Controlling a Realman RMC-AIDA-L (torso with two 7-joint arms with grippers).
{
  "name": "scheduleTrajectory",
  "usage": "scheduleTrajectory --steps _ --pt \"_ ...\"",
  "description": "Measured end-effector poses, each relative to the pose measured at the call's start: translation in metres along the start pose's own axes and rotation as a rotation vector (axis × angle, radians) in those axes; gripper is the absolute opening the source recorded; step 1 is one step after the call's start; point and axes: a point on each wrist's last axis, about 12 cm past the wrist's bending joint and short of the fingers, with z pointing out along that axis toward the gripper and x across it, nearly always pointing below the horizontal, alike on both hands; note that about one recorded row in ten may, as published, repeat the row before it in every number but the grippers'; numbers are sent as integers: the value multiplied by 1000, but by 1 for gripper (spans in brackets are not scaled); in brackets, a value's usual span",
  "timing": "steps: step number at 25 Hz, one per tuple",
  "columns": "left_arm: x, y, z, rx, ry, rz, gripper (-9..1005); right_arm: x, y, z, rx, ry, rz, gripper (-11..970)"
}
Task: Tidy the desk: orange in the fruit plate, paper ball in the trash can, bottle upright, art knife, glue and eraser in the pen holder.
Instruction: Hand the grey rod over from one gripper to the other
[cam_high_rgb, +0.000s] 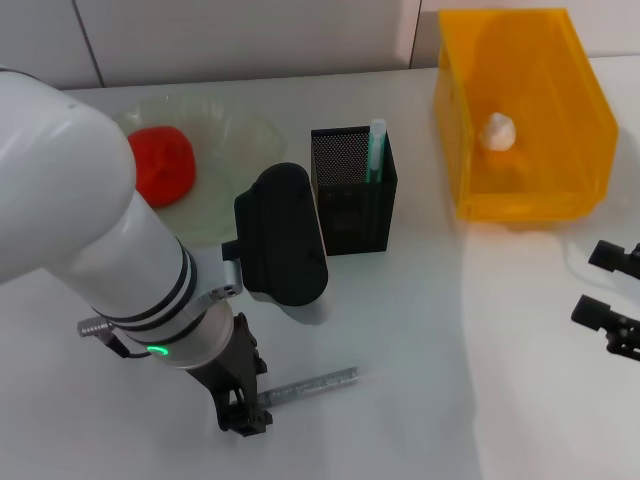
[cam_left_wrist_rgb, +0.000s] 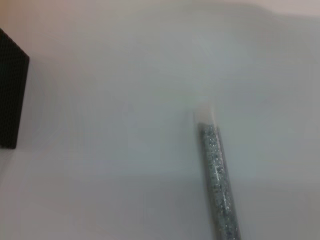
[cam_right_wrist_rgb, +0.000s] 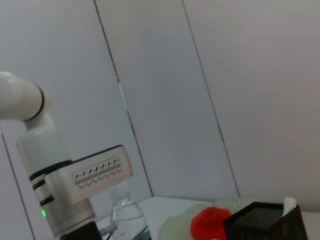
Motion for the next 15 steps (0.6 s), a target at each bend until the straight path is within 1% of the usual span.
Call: scheduleTrajectory --steps 10,15 --pt "-1 3 3 7 12 -3 530 3 0 6 -24 27 6 785" --pt "1 3 5 13 20 -9 465 3 0 6 -23 28 6 785"
